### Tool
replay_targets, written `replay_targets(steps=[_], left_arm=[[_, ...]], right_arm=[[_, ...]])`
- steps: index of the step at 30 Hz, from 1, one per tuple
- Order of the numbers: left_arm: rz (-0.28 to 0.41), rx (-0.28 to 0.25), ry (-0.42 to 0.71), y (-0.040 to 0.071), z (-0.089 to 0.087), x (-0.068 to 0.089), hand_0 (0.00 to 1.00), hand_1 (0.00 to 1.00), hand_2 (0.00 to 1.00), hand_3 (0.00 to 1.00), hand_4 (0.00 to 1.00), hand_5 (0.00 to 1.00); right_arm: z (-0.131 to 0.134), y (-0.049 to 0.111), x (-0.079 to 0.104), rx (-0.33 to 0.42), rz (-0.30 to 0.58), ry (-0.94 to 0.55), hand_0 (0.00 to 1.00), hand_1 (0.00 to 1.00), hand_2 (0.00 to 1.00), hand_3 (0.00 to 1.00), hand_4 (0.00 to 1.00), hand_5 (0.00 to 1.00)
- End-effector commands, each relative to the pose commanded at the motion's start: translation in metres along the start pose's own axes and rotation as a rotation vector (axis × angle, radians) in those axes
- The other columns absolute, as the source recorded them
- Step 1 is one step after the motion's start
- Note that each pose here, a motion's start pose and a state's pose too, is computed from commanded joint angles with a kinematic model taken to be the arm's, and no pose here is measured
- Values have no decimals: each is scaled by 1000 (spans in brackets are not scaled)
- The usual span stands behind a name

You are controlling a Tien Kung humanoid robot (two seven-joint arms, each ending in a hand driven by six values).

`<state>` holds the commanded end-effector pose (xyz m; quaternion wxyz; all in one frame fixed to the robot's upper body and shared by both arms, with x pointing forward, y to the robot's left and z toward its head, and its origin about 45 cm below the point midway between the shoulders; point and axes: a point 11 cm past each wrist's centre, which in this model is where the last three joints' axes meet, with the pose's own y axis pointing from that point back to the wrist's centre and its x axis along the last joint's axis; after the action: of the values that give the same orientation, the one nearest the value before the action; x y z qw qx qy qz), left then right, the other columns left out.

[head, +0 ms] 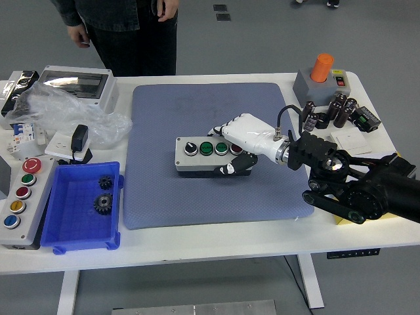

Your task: Pick up the button,place it on the desk,press the button,press the button

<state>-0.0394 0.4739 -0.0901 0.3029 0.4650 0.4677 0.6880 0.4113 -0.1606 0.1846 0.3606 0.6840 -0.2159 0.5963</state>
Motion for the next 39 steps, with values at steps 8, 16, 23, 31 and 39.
replay_targets(steps=[8,16,23,31,39], left_arm=[[0,2,-1,0,-1,0,654,692,698,820,882,468],[1,2,-2,0,-1,1,654,692,699,820,883,470],[1,2,-3,0,-2,1,654,692,698,819,885,472],[0,3,-6,0,-2,1,654,692,698,818,886,473],[-2,1,-7,0,-1,0,654,692,698,814,887,474]], right_arm=[[1,0,-3,-5,-11,-19,545,592,595,388,548,32],[2,-1,-3,-8,-26,-32,561,612,646,412,573,39],[1,-1,-6,-9,-37,-34,599,625,669,596,723,144],[2,-2,-5,-14,-39,-27,675,656,708,670,744,228],[4,-2,-4,-23,-45,-25,700,673,740,716,781,238]])
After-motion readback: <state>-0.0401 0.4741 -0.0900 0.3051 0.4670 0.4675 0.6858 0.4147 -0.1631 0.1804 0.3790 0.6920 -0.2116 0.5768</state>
